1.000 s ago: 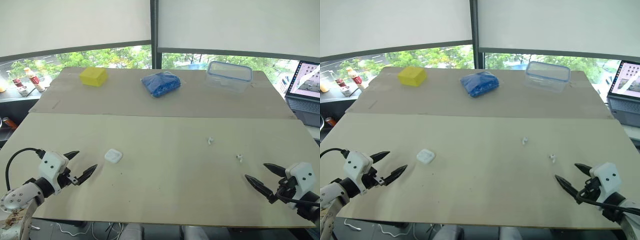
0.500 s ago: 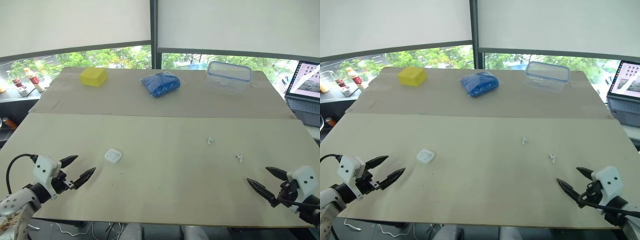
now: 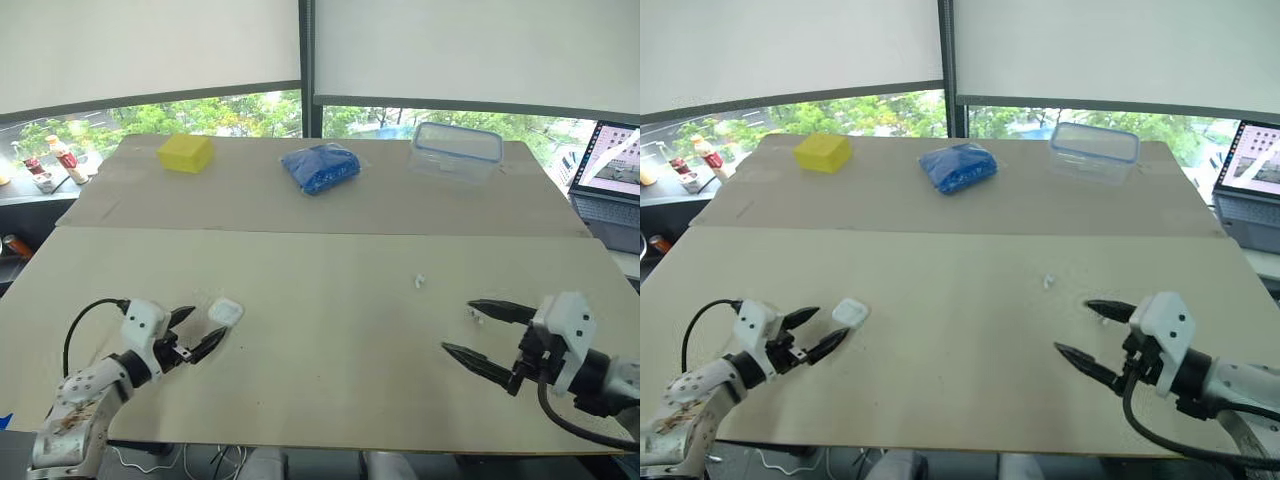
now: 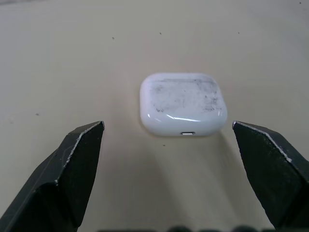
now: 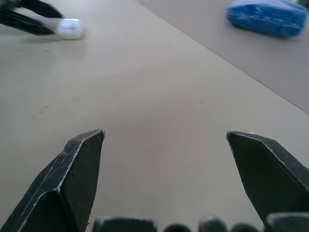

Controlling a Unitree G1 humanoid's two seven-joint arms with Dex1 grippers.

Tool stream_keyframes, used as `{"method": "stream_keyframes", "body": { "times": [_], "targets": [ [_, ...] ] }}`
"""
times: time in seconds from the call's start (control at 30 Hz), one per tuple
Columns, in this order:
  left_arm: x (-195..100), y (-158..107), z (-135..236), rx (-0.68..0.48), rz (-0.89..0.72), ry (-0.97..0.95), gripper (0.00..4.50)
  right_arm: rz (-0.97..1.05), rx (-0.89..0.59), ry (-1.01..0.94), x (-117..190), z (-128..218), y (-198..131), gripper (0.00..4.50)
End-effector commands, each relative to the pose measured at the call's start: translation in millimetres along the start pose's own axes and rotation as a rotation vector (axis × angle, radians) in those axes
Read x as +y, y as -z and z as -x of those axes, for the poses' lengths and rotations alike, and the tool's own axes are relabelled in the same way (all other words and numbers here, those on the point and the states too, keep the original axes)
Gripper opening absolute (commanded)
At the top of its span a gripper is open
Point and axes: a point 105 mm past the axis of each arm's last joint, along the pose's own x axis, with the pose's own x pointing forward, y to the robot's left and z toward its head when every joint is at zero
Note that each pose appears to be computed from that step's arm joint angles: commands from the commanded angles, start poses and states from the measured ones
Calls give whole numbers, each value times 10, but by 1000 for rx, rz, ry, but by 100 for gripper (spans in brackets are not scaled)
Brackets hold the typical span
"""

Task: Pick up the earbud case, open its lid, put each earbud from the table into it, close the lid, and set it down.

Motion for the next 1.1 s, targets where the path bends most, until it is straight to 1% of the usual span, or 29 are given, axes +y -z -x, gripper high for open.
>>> {"method": "stream_keyframes", "body": {
  "times": [0.03, 0.2, 0.37, 0.53, 0.63, 0.67, 0.7, 0.77, 0.8, 0.93, 1.0, 1.1],
  "targets": [
    [-54, 10, -111, 9, 19, 5, 450, 22, -30, -119, 159, -84, -203, 446],
    [-107, 67, -244, 38, 48, -7, 450, 27, -31, -197, 188, -149, -280, 446],
    [-133, 96, -296, 73, 73, 17, 450, 26, -43, -242, 190, -191, -309, 446],
    [-161, 203, -306, 156, 83, 60, 450, 32, -40, -257, 161, -192, -287, 446],
    [-196, 251, -307, 180, 77, 83, 450, 28, -41, -261, 175, -184, -273, 446],
    [-199, 260, -311, 183, 77, 85, 397, 25, -43, -261, 179, -183, -272, 450],
    [-202, 265, -316, 184, 75, 89, 374, 21, -44, -261, 183, -182, -269, 450],
    [-224, 269, -329, 190, 54, 117, 273, 18, -43, -261, 191, -177, -257, 450],
    [-242, 268, -334, 191, 44, 139, 252, 18, -40, -260, 197, -173, -249, 450],
    [-316, 234, -360, 184, 9, 219, 252, 19, -32, -248, 207, -161, -243, 450],
    [-452, 142, -375, 139, -15, 313, 252, 16, -25, -225, 191, -163, -244, 450],
    [-757, -56, -436, 43, -83, 470, 252, -5, -28, -189, 179, -208, -259, 450]
  ]
}}
